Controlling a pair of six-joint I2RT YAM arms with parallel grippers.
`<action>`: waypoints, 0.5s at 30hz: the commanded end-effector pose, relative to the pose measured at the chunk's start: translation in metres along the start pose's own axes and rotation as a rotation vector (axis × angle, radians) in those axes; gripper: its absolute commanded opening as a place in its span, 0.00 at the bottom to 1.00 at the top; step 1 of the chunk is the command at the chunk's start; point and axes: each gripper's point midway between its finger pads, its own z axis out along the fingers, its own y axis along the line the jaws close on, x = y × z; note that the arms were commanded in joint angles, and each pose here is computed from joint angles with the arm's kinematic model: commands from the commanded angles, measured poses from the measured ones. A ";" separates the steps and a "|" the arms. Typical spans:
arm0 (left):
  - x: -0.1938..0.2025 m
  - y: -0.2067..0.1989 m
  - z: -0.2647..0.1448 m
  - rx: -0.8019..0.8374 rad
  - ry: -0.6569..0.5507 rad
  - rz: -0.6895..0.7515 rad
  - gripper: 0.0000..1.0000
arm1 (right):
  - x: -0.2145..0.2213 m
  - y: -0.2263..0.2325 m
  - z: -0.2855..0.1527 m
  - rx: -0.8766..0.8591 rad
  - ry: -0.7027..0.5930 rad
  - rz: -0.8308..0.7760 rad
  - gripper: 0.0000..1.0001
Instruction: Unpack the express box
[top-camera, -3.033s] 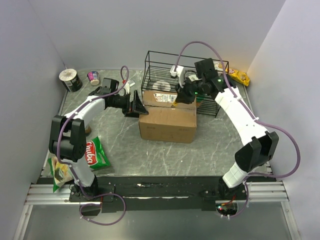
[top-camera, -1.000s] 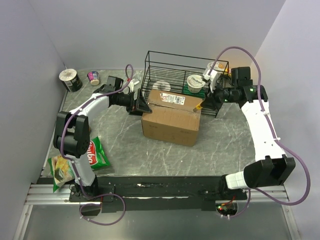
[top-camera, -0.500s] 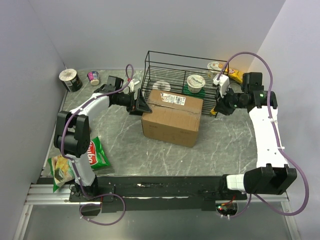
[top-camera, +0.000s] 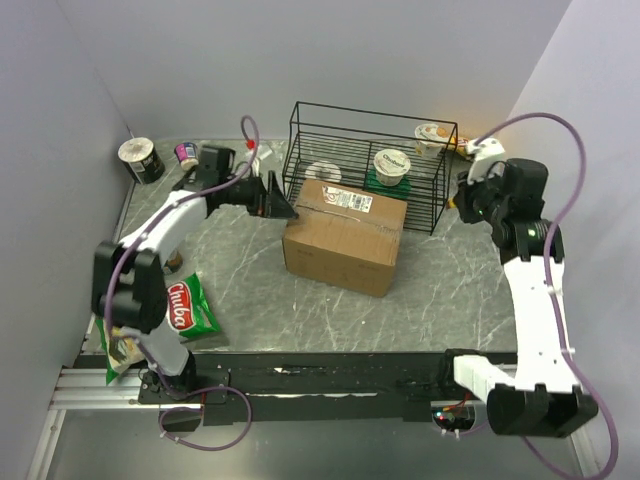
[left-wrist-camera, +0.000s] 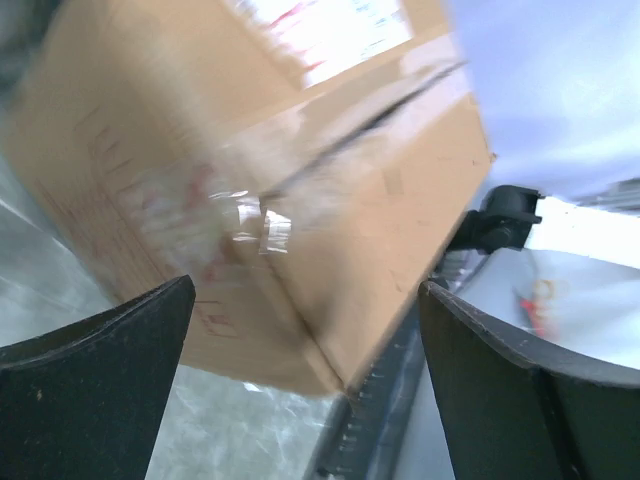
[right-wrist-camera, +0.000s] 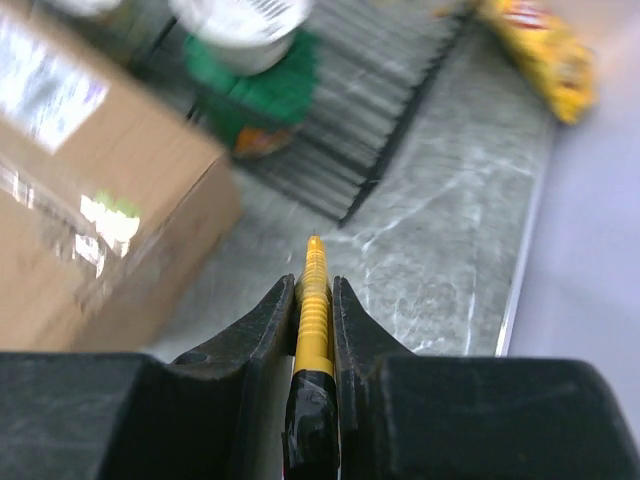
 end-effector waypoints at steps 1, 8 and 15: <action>-0.048 -0.063 -0.043 -0.005 -0.154 0.566 0.99 | -0.050 -0.034 -0.023 0.235 -0.226 0.276 0.00; -0.002 -0.064 -0.057 -0.089 0.046 1.192 0.96 | -0.036 -0.022 -0.031 0.205 -0.213 0.306 0.00; -0.075 -0.050 -0.045 -0.410 -0.233 1.198 0.96 | -0.040 0.006 -0.022 0.030 -0.217 0.291 0.00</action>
